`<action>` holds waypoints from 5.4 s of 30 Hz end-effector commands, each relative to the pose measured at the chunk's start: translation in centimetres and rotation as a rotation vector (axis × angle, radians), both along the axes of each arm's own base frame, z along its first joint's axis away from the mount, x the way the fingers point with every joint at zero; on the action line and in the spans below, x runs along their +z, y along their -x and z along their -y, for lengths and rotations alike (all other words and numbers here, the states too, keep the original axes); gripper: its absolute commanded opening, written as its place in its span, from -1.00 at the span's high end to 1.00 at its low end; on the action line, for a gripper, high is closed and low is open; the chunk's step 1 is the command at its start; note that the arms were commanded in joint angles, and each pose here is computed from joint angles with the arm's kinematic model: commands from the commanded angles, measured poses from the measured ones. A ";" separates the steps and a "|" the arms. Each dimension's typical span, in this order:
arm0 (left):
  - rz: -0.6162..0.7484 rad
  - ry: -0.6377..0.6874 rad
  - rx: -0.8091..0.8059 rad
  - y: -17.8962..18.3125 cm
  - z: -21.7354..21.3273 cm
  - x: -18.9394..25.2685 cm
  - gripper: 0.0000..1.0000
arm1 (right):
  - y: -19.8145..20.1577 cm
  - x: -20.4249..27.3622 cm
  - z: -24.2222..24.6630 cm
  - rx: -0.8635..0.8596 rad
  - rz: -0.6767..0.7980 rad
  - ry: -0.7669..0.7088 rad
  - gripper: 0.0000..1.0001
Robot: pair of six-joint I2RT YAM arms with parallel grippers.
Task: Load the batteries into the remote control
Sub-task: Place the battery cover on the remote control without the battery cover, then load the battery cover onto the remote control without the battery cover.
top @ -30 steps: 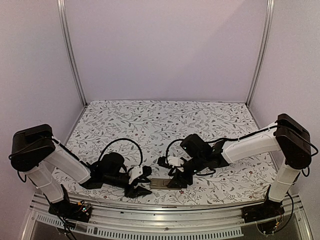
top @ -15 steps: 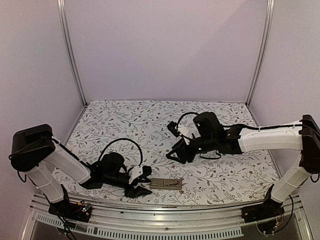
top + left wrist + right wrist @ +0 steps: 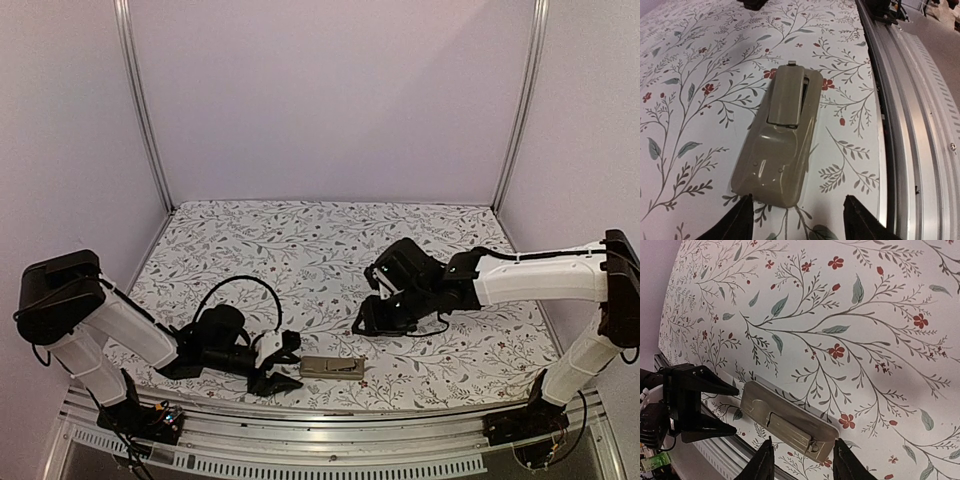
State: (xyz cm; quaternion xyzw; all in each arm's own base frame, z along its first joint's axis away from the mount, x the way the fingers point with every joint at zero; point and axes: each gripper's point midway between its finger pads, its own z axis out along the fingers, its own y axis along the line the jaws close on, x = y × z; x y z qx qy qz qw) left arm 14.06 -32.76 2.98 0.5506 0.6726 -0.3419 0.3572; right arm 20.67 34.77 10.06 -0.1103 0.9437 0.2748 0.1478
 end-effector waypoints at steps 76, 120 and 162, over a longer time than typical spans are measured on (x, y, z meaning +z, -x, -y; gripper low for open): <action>0.071 0.001 0.013 0.3 0.0 -0.5 -0.12 | 5.7 -5.9 -2.1 -0.003 -0.298 0.092 0.83; 0.069 -0.004 0.015 0.4 0.0 -0.6 -0.12 | 4.5 -4.9 -1.5 0.041 -0.236 0.141 0.78; 0.069 -0.004 0.018 0.3 0.0 -0.6 -0.12 | 5.0 -6.3 -1.7 0.027 -0.280 0.147 0.83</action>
